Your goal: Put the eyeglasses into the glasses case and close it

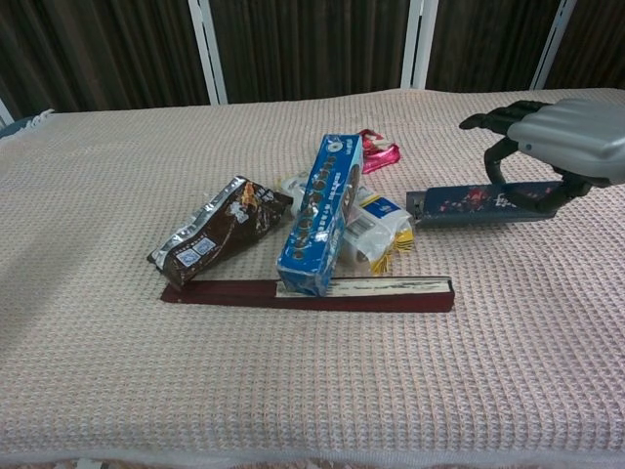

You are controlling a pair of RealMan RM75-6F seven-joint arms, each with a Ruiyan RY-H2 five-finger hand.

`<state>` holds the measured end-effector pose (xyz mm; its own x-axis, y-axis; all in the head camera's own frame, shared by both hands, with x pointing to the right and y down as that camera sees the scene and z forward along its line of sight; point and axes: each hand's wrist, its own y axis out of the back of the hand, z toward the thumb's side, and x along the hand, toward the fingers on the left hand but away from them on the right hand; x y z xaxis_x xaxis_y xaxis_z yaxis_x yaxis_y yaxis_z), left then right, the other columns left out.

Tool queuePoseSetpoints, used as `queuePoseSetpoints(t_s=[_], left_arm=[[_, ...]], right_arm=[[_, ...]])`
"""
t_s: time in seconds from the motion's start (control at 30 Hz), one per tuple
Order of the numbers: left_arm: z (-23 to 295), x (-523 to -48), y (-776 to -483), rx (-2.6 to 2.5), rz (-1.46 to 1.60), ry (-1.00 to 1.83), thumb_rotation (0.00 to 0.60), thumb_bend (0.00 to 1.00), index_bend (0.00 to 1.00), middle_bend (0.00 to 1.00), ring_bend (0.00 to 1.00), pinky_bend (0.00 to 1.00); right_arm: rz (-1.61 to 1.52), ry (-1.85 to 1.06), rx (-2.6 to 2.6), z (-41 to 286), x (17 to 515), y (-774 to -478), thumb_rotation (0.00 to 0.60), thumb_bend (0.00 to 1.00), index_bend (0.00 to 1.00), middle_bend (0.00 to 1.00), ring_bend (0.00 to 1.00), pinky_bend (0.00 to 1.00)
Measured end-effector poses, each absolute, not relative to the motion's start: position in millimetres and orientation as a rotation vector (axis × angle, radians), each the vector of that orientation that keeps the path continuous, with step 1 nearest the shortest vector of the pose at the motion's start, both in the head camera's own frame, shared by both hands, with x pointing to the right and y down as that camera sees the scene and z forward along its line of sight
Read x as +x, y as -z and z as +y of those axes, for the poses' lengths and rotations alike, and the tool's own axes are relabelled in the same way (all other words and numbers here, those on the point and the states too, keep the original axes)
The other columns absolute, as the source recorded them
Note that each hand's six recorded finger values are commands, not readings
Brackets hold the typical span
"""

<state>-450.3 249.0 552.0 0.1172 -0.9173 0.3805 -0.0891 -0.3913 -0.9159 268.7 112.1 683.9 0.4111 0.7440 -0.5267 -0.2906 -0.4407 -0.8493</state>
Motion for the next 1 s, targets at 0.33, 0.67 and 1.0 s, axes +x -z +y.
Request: queuePoseSetpoints(t_s=[0.33, 0.67, 1.0], left_arm=[[249, -451, -554, -1.629, 0.996, 1.371, 0.6, 0.44, 0.0, 0.0, 0.0, 0.03], [246, -452, -558, -1.623, 0.988, 1.388, 0.6, 0.44, 0.0, 0.0, 0.0, 0.04], [245, -452, -562, -1.626, 0.979, 1.401, 0.6, 0.44, 0.0, 0.0, 0.0, 0.04]], right_arm=[[-0.499, -1.34, -1.794, 103, 273, -693, 0.6, 0.59, 0.81, 0.15, 0.0, 0.0], [-0.558, -1.426, -1.862, 76, 262, -712, 0.6, 0.59, 0.81, 0.15, 0.0, 0.0], [-0.553, -1.463, -1.849, 66, 259, -724, 0.6, 0.59, 0.81, 0.15, 0.0, 0.0]])
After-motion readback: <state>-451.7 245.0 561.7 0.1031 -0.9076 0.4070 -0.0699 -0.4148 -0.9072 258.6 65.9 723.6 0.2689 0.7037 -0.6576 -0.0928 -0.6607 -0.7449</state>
